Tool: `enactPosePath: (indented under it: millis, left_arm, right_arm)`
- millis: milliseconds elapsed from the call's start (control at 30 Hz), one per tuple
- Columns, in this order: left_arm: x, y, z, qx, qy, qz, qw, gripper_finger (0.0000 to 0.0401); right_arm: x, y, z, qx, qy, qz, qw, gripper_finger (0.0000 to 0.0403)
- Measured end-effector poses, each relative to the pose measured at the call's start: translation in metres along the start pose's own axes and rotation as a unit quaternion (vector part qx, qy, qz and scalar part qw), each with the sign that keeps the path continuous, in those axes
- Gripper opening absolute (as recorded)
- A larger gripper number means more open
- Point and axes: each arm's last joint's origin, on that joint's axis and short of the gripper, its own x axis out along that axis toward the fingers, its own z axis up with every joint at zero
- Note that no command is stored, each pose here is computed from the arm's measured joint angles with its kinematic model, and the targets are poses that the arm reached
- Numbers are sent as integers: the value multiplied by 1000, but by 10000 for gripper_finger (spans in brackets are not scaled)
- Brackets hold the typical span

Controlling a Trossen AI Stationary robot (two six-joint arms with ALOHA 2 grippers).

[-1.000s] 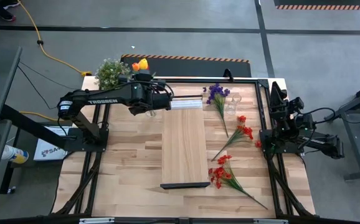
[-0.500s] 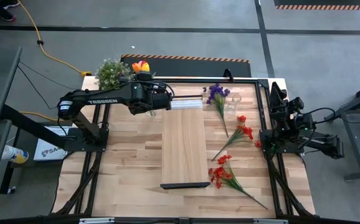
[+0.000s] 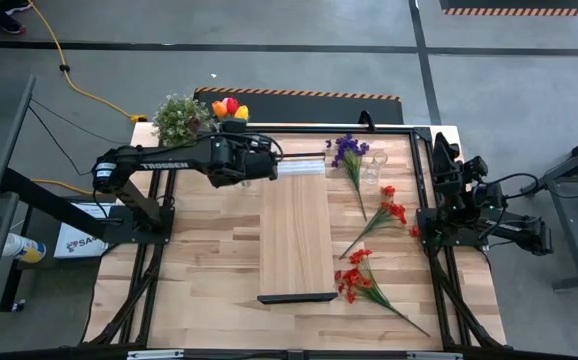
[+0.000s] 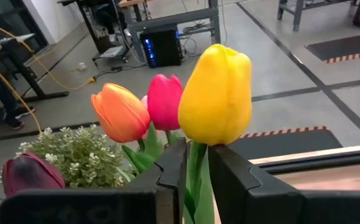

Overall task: Pick and place flowers into a vace then onto a shelf
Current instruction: Put the yellow flower into the left transparent vase, then put the bottom orange flowers into the right transparent vase

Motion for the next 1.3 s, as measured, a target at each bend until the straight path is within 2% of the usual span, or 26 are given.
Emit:
enactPosePath:
  millis: [333,600,1000,1133,1300]
  left_arm:
    - [-17,-4,-6,10,20,-37,999,102]
    - [-18,-4,-8,13,45,-48,998,102]
    - [-21,-5,-9,11,68,-63,996,102]
    - [-36,-5,1,-3,63,-89,994,102]
    - [-71,0,28,-8,37,-150,988,102]
  right_arm:
    - [0,1,0,15,3,14,1000,266]
    - [0,1,0,42,6,25,999,267]
    - [0,1,0,42,6,24,999,267]
    - [0,1,0,42,5,21,999,266]
    - [0,1,0,40,5,21,999,267]
